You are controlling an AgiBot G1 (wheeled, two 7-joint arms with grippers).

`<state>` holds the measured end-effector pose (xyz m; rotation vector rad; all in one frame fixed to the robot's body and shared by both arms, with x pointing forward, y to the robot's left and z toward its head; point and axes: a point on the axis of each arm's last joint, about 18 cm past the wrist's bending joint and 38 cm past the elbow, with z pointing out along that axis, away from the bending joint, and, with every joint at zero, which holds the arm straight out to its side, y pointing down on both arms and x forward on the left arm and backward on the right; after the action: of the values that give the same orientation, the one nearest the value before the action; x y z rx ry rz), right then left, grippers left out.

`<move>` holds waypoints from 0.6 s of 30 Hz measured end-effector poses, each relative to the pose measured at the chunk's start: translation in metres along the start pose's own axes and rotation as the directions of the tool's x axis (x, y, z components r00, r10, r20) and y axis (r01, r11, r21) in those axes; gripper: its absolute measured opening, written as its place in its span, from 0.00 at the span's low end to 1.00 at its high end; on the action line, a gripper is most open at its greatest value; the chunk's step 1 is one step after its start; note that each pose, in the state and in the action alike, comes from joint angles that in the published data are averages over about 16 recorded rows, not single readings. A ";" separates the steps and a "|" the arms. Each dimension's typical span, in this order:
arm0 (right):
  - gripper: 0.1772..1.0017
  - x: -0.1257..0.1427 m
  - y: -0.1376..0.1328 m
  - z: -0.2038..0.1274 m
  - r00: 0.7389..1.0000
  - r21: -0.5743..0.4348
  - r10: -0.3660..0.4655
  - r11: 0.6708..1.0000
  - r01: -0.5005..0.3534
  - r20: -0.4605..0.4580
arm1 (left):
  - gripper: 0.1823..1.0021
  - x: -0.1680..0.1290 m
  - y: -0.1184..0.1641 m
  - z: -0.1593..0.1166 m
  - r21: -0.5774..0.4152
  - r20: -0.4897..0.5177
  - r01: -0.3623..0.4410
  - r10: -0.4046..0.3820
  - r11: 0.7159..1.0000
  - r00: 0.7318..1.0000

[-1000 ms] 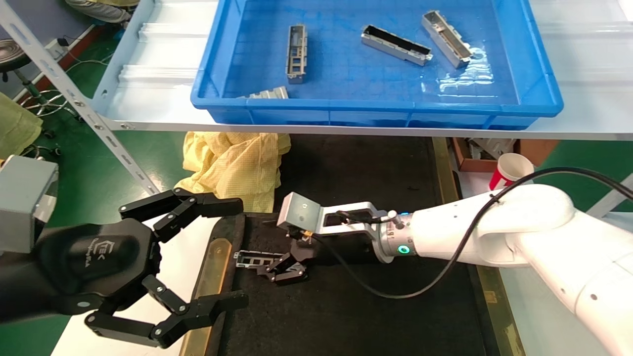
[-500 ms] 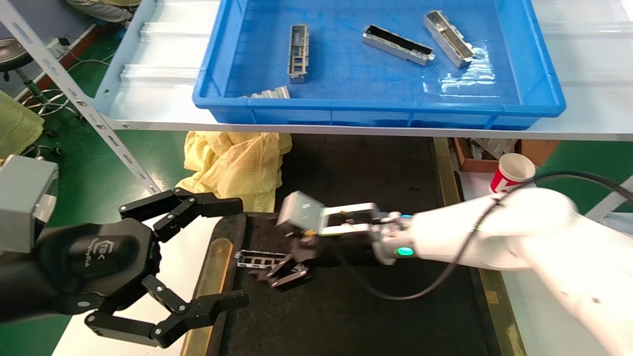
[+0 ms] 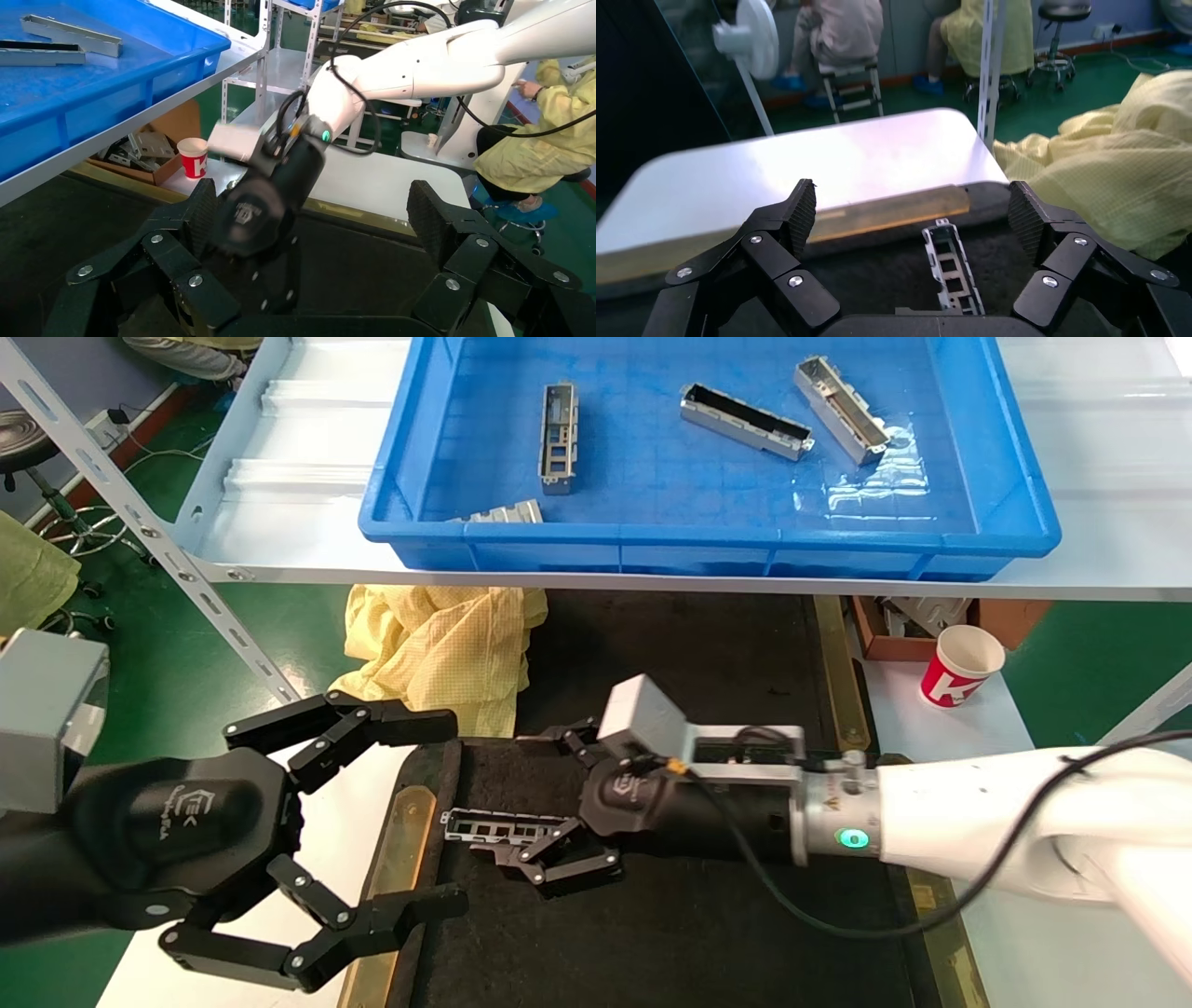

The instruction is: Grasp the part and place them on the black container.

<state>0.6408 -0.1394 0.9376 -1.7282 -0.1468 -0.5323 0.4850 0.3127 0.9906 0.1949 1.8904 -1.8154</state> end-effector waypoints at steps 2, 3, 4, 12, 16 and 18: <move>1.00 -0.003 -0.003 -0.009 1.000 0.023 0.012 1.000 -0.012 0.000 | 1.00 0.000 0.000 0.000 0.000 0.000 0.000 0.000 1.000 1.000; 1.00 -0.004 -0.004 -0.014 1.000 0.035 0.017 0.999 -0.017 0.000 | 1.00 0.000 0.000 0.000 0.000 0.000 0.000 0.000 1.000 1.000; 1.00 -0.005 -0.005 -0.019 1.000 0.046 0.022 0.999 -0.022 0.000 | 1.00 0.000 0.000 0.000 0.000 0.000 0.000 0.000 1.000 1.000; 1.00 -0.017 -0.018 -0.058 0.999 0.120 0.043 0.992 -0.043 0.000 | 1.00 0.000 0.000 0.000 0.000 0.000 0.000 0.000 1.000 1.000; 1.00 -0.024 -0.025 -0.079 0.999 0.147 0.045 0.988 -0.044 0.000 | 1.00 0.000 0.000 0.000 0.000 0.000 0.000 0.000 1.000 1.000; 1.00 -0.028 -0.028 -0.090 0.999 0.158 0.043 0.987 -0.042 -0.001 | 1.00 0.000 0.000 0.000 0.000 0.000 0.000 0.000 1.000 1.000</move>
<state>0.5813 -0.2132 0.9627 -1.5721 -0.1447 -0.4800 0.4850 0.3127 0.9906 0.1949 1.8904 -1.8154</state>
